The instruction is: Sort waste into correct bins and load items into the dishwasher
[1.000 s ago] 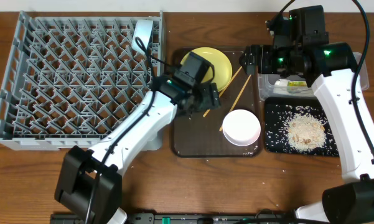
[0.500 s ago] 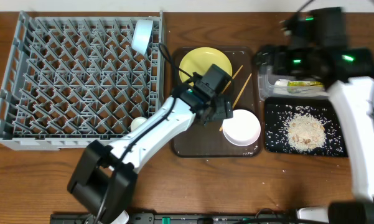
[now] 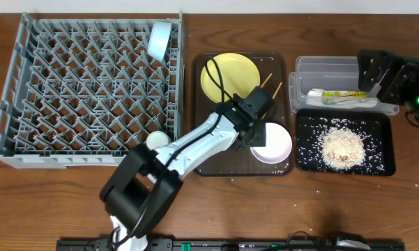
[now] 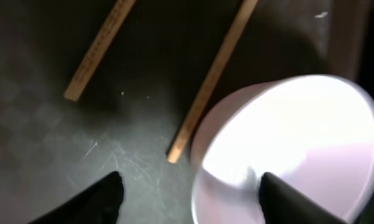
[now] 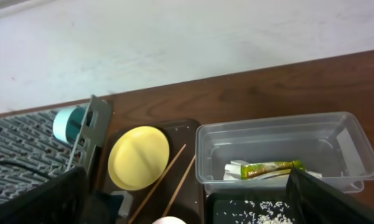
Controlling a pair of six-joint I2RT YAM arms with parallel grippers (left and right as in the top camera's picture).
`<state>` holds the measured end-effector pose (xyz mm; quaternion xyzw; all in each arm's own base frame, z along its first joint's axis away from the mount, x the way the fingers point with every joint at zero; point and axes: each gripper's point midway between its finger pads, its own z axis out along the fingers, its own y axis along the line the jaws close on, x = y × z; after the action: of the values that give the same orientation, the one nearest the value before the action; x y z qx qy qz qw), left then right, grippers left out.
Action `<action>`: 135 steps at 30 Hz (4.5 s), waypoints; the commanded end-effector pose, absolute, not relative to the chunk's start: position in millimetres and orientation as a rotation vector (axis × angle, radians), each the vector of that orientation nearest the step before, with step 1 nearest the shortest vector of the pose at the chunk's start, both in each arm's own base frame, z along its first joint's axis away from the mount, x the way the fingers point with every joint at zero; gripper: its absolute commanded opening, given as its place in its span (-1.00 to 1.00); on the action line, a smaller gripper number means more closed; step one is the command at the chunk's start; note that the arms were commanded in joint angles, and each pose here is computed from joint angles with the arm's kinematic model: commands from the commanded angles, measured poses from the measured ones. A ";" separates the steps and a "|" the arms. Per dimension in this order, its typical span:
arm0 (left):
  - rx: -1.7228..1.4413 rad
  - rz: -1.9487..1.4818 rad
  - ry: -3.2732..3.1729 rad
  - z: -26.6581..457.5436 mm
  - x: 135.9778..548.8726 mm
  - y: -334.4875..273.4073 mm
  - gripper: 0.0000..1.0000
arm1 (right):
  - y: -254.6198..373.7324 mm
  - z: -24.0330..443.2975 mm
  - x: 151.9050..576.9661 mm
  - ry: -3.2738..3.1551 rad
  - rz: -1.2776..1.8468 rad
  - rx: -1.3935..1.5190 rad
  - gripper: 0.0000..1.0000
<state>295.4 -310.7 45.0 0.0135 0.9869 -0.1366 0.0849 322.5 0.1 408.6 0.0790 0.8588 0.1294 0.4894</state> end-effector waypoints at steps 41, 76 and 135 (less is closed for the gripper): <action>0.076 -0.431 2.975 37.0 297.4 -310.9 -0.85 | -0.6 366.2 297.0 2.291 0.317 0.256 0.98; -0.395 1.387 1.750 273.2 421.6 7.0 -0.85 | -0.6 366.2 297.0 2.291 0.317 0.256 0.98; -0.145 1.474 1.894 164.3 428.1 -9.7 -0.85 | -0.6 366.2 297.0 2.291 0.317 0.256 0.98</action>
<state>430.0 -2.8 171.7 -0.0926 0.7351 0.5526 0.3817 297.2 2.8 365.5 0.1008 0.9043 0.1313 0.3936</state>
